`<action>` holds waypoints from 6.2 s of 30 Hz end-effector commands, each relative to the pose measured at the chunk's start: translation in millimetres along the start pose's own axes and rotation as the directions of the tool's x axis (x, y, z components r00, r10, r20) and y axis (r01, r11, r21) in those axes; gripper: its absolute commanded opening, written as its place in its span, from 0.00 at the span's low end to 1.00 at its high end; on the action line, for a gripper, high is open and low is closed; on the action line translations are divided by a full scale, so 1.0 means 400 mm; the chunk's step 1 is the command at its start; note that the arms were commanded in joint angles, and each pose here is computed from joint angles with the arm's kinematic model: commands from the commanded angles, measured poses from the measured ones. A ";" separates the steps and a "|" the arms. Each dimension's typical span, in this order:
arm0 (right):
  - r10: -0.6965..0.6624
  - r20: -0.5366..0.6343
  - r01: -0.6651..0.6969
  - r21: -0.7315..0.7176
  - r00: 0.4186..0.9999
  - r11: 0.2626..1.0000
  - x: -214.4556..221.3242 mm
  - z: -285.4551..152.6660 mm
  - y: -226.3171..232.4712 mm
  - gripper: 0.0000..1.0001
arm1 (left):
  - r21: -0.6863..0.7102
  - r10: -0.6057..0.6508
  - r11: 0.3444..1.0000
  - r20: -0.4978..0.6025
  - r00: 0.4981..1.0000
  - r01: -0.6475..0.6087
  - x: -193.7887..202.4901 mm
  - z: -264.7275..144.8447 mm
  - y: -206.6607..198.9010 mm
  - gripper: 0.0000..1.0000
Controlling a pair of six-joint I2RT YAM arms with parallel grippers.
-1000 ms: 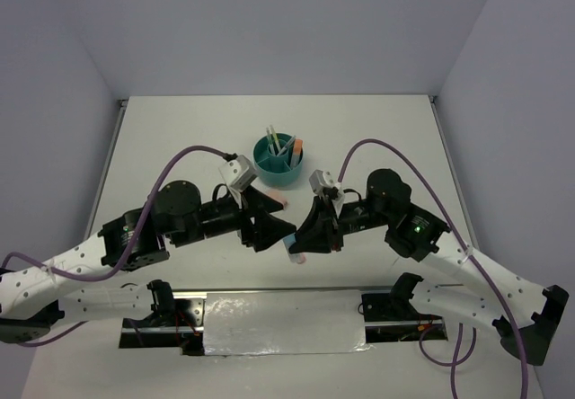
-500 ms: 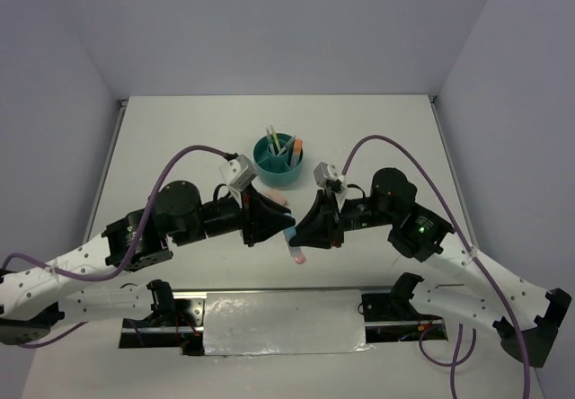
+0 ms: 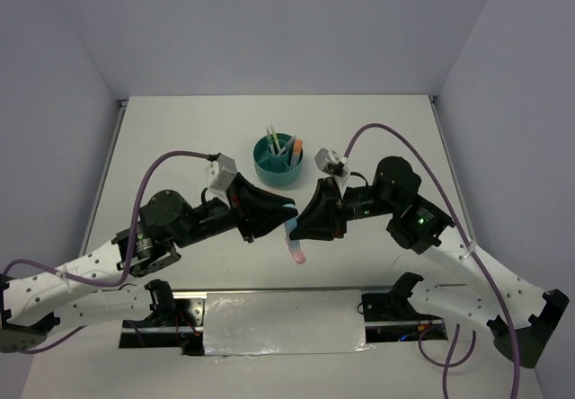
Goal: Sort the stationery into containers
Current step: Close the pen cap on the pen, then place the pen in the storage box, then pick up the stapler from the center of the board, then place the stapler in the storage box.
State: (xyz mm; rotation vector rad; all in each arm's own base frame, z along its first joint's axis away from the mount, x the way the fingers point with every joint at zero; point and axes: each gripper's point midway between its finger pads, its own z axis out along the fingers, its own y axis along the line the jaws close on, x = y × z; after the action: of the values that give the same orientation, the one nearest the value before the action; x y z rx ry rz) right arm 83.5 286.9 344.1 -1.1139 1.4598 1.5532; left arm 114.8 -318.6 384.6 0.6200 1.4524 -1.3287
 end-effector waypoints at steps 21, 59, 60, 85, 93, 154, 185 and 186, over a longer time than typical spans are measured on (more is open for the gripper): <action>-0.257 0.194 0.236 0.127 0.947 0.963 -0.106 0.002 -0.116 0.00 | -0.451 0.109 0.889 0.033 0.993 -0.082 -0.207 -0.050 0.112 0.22; -0.315 0.434 -0.374 0.897 0.844 0.234 -0.037 -0.220 -0.931 0.00 | -0.819 0.014 0.571 -0.063 0.998 -0.060 0.068 -0.411 0.355 0.99; -0.315 0.436 -0.375 0.896 0.843 0.237 -0.035 -0.217 -0.934 0.00 | -0.812 0.006 0.582 -0.057 0.998 -0.050 0.069 -0.412 0.350 0.99; -0.223 0.486 -0.422 0.863 0.845 0.279 0.086 -0.172 -0.923 0.50 | -0.800 0.009 0.599 -0.026 1.000 -0.026 0.053 -0.443 0.338 0.99; -0.243 0.483 -0.423 0.868 0.841 0.261 0.065 -0.226 -0.748 0.63 | -0.877 -0.051 0.480 -0.059 0.997 -0.027 0.101 -0.443 0.378 0.99; -0.033 -0.136 0.106 0.579 0.990 0.808 0.298 0.085 -0.496 0.10 | -0.632 -0.239 0.749 0.025 0.971 0.201 0.127 -0.317 0.324 0.99; -0.061 0.036 0.061 -0.003 0.997 0.998 0.061 0.082 -0.113 0.06 | -0.024 -0.037 0.999 -0.086 0.996 0.035 0.098 -0.138 0.121 0.72; -0.061 0.037 0.062 -0.011 0.997 0.998 0.059 0.082 -0.109 0.07 | -0.019 -0.038 0.999 -0.090 0.995 0.036 0.099 -0.137 0.119 0.68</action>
State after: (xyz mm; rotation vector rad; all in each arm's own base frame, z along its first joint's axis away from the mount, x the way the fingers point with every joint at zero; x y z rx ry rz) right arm 108.1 321.4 281.5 -1.1198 1.4487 1.5534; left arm 134.8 -260.6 297.5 0.5966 1.6730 -1.2643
